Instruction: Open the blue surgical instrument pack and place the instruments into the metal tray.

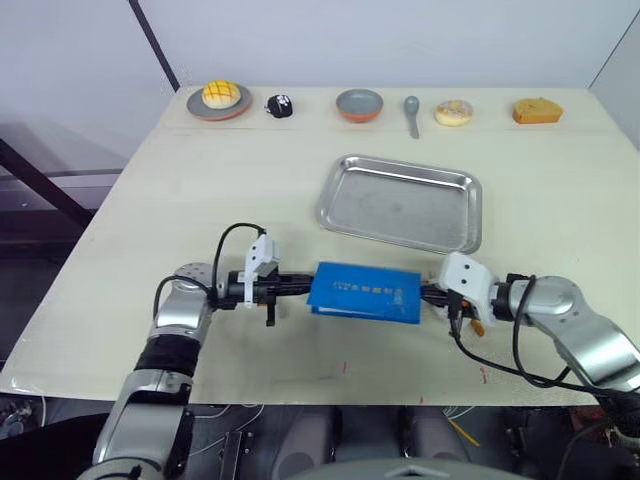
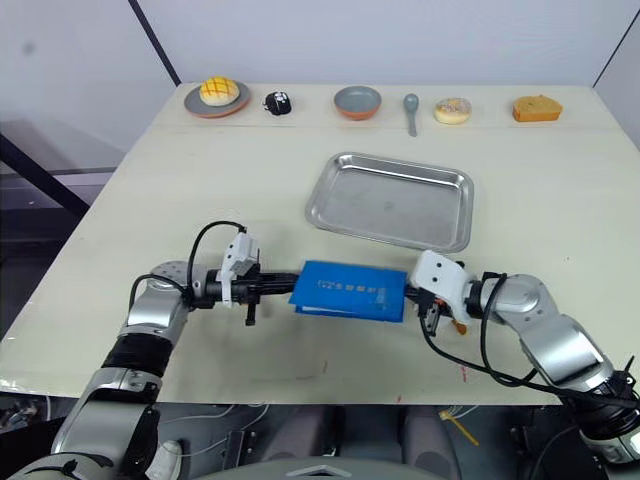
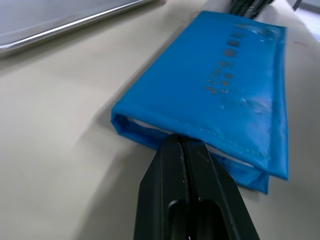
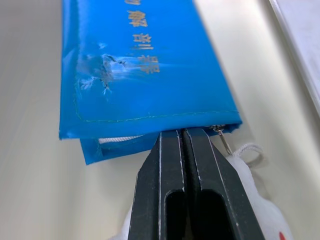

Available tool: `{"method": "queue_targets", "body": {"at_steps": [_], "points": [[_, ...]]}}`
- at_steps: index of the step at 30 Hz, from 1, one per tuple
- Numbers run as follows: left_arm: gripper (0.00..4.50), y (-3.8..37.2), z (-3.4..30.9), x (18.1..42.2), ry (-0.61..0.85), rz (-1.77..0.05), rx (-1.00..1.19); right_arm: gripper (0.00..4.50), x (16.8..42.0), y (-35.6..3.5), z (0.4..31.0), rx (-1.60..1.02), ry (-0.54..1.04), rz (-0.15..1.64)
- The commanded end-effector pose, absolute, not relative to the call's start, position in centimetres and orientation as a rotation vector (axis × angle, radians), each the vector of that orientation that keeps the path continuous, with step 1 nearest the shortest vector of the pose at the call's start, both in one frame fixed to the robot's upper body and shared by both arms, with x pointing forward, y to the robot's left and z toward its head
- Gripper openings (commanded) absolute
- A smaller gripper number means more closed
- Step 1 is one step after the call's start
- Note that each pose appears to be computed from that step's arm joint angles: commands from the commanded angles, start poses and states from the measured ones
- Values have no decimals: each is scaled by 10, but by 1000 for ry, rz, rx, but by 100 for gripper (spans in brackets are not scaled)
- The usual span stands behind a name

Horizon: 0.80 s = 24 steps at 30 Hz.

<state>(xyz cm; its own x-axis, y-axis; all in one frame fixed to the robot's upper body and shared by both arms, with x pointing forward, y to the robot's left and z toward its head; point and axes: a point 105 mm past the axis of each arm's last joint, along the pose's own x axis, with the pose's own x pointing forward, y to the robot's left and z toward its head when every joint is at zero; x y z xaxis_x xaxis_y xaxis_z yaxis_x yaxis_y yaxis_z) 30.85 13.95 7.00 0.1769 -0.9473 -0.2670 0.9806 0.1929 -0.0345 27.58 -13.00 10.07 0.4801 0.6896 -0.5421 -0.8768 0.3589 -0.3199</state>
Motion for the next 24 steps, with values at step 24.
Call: {"method": "queue_targets", "body": {"at_steps": [24], "points": [[0,168,77,311,284,-1338,172,10,247,-188,137,-591,240,966]]}}
